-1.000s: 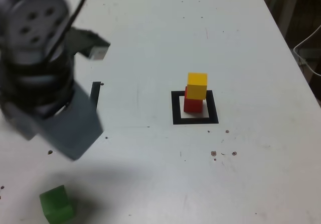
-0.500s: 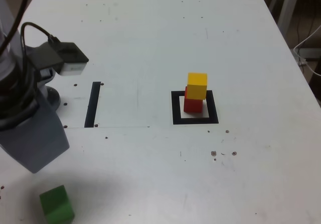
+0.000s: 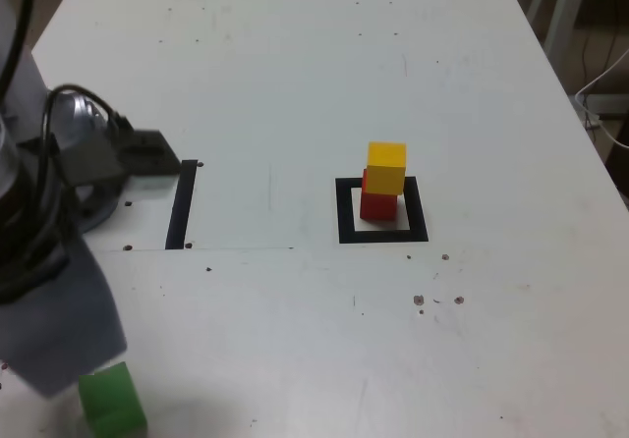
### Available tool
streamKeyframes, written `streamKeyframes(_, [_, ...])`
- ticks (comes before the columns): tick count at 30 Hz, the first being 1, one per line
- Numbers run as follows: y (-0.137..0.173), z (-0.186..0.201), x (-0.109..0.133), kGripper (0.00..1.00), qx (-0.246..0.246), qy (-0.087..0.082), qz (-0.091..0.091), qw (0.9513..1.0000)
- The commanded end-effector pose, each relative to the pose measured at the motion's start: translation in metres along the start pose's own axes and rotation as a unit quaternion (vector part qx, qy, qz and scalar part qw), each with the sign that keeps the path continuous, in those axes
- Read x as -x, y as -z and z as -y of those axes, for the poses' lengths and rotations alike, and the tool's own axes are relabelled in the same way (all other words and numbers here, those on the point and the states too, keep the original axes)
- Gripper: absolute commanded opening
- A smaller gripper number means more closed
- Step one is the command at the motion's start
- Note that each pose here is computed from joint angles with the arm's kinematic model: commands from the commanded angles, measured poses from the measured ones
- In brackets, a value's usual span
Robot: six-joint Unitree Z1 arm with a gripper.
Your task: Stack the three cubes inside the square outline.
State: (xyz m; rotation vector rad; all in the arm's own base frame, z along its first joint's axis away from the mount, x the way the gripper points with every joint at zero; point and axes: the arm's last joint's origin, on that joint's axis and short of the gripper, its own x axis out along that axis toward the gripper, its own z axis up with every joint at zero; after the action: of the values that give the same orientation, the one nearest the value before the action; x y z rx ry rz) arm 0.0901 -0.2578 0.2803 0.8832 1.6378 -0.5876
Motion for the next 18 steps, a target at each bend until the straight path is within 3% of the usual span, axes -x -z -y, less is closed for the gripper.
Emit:
streamKeyframes(1, [-0.007, 0.004, -0.001, 0.99, -0.007, -0.002, -0.001, 1.0000])
streamKeyframes(18, [-0.034, 0.012, -0.012, 0.99, -0.036, -0.006, 0.006, 0.9993])
